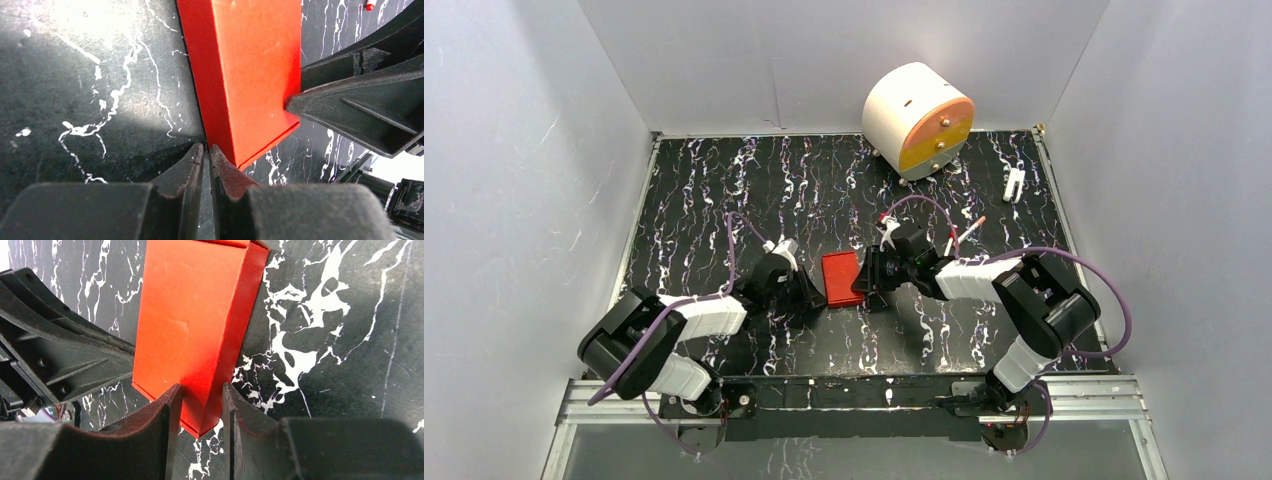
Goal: Fold the paper box
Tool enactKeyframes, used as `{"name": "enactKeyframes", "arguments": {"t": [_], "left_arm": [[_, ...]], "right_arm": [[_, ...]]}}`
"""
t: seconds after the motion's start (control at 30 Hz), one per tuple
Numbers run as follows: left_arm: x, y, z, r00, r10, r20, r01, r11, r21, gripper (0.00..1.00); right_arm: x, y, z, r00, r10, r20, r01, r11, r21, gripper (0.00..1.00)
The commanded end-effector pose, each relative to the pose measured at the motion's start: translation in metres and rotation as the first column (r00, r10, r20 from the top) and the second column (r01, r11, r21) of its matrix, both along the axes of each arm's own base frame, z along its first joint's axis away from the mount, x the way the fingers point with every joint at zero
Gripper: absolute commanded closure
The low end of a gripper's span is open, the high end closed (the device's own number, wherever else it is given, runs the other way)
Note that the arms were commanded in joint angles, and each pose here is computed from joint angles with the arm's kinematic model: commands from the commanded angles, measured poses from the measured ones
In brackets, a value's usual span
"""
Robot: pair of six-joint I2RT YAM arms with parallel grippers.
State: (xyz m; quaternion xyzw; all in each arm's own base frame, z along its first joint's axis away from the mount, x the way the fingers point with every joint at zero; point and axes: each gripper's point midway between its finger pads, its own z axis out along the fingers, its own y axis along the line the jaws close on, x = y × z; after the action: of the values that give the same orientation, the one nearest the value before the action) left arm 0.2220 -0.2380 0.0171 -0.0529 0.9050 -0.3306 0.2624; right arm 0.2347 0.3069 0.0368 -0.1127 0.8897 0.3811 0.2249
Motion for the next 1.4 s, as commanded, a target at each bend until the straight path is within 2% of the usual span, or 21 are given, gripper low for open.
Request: {"name": "enactKeyframes", "arguments": {"t": [0.0,0.2,0.3,0.43,0.67,0.8,0.9,0.97,1.13,1.3,1.37], "left_arm": [[-0.014,0.0,-0.023,0.997,-0.026,-0.073,0.031,0.997,0.064,0.89],[-0.011,-0.024,-0.013,0.997,-0.011,-0.072,0.008,0.999,-0.036,0.9],[-0.004,-0.019,-0.01,0.999,0.017,-0.043,-0.017,1.0,-0.004,0.89],[0.002,0.003,-0.003,0.997,0.073,0.011,-0.073,0.995,0.065,0.82],[0.021,0.062,0.024,0.968,0.235,0.086,-0.243,0.966,0.091,0.59],[0.03,0.097,0.051,0.927,0.352,0.133,-0.365,0.927,0.089,0.37],[0.03,0.11,0.081,0.888,0.421,0.183,-0.433,0.901,0.031,0.21],[0.03,0.124,0.109,0.849,0.466,0.251,-0.482,0.876,0.003,0.11],[0.022,0.161,0.185,0.75,0.489,0.445,-0.549,0.836,0.007,0.08],[0.004,0.172,0.248,0.707,0.332,0.625,-0.469,0.881,0.063,0.08],[-0.002,0.183,0.26,0.676,0.335,0.657,-0.498,0.864,0.073,0.08]], "right_arm": [[-0.009,0.014,0.004,0.999,0.038,0.0,-0.038,0.998,0.049,0.6],[-0.019,0.039,0.013,0.998,0.056,0.005,-0.056,0.991,0.123,0.64],[-0.012,0.036,0.012,0.999,0.022,0.03,-0.025,0.995,0.095,0.63],[0.014,0.006,0.012,0.988,-0.078,0.135,0.086,0.995,-0.057,0.52],[0.055,-0.073,0.044,0.921,-0.243,0.304,0.302,0.938,-0.168,0.25],[0.067,-0.122,0.074,0.858,-0.316,0.405,0.416,0.89,-0.186,0.13],[0.064,-0.157,0.095,0.805,-0.353,0.477,0.497,0.84,-0.216,0.04],[0.06,-0.178,0.113,0.756,-0.38,0.533,0.556,0.803,-0.217,0.02],[0.036,-0.227,0.165,0.618,-0.449,0.645,0.684,0.711,-0.161,0.02],[0.001,-0.262,0.204,0.516,-0.503,0.693,0.748,0.659,-0.079,0.02],[-0.012,-0.273,0.215,0.48,-0.508,0.716,0.76,0.648,-0.05,0.02]]}}
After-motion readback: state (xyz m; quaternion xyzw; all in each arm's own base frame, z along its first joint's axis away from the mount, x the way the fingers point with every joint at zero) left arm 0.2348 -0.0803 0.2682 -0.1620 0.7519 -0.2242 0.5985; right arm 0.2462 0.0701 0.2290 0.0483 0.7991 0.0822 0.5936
